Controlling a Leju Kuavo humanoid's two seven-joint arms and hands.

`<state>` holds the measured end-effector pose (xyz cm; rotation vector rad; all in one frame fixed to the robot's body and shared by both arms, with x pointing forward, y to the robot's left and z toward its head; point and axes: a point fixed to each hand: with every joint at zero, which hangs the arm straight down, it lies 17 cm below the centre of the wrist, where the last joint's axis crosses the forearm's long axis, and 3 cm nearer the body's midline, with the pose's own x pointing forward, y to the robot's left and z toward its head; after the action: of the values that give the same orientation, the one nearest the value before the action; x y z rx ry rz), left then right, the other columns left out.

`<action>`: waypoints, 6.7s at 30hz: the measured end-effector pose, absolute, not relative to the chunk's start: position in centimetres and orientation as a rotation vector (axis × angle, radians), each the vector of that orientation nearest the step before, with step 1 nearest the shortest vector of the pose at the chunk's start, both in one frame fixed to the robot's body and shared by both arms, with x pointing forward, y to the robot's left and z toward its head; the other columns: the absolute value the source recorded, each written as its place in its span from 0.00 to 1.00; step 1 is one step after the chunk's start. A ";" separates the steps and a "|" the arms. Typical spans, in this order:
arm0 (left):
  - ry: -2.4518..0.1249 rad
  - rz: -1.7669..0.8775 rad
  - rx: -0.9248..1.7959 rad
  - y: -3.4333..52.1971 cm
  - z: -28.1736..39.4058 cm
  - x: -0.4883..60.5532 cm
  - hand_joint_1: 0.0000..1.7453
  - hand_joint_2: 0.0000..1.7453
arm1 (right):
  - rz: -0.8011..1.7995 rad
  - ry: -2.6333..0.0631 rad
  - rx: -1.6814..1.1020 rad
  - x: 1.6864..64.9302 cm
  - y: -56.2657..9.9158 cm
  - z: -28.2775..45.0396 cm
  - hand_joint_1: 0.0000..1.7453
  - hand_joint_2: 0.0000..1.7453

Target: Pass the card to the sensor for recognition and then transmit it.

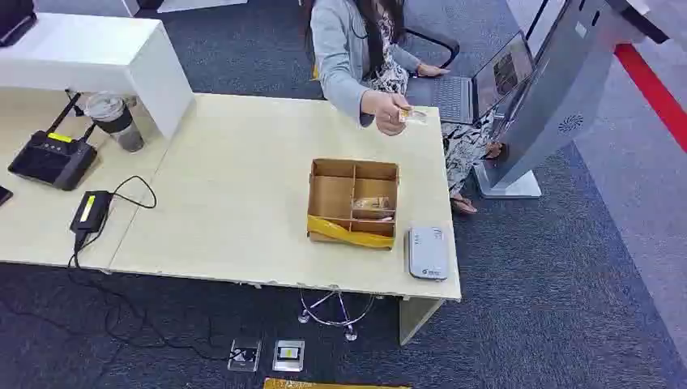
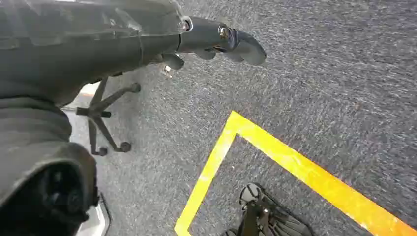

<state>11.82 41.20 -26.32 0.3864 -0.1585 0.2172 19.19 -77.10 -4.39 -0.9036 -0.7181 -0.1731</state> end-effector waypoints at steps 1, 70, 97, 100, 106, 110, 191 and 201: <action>-0.158 0.217 0.389 41.4 -26.3 11.8 0.00 0.00 | -0.169 -0.769 -0.929 21.1 -79.1 -1.2 0.00 1.00; -0.244 -0.004 0.379 43.3 -25.6 13.6 0.00 0.00 | 1.186 -1.773 -0.807 59.1 -24.5 29.8 0.00 1.00; -0.242 -0.018 0.375 43.1 -25.7 13.5 0.00 0.00 | 1.208 -1.795 -1.017 62.0 -24.2 30.5 0.00 1.00; -0.242 -0.020 0.374 43.1 -25.7 13.5 0.00 0.00 | 1.214 -1.780 -1.032 62.6 -24.3 30.4 0.00 1.00; -0.241 -0.027 0.375 43.1 -25.7 13.4 0.00 0.00 | 1.217 -1.752 -1.011 63.1 -23.9 29.2 0.00 1.00; -0.240 -0.034 0.376 43.0 -25.7 13.4 0.00 0.00 | 1.214 -1.740 -0.997 63.3 -23.6 28.6 0.00 1.00; -0.162 0.072 0.413 43.4 -26.0 11.6 0.00 0.00 | 1.051 -1.668 -0.758 55.2 -26.5 13.2 1.00 1.00; -0.162 0.081 0.429 43.1 -26.0 11.6 0.00 0.00 | 1.061 -1.682 -0.697 54.1 -25.7 11.6 1.00 1.00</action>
<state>11.64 43.13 -25.99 0.4289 -0.1624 0.0808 54.07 -25.70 11.58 -0.6969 -1.6823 1.0608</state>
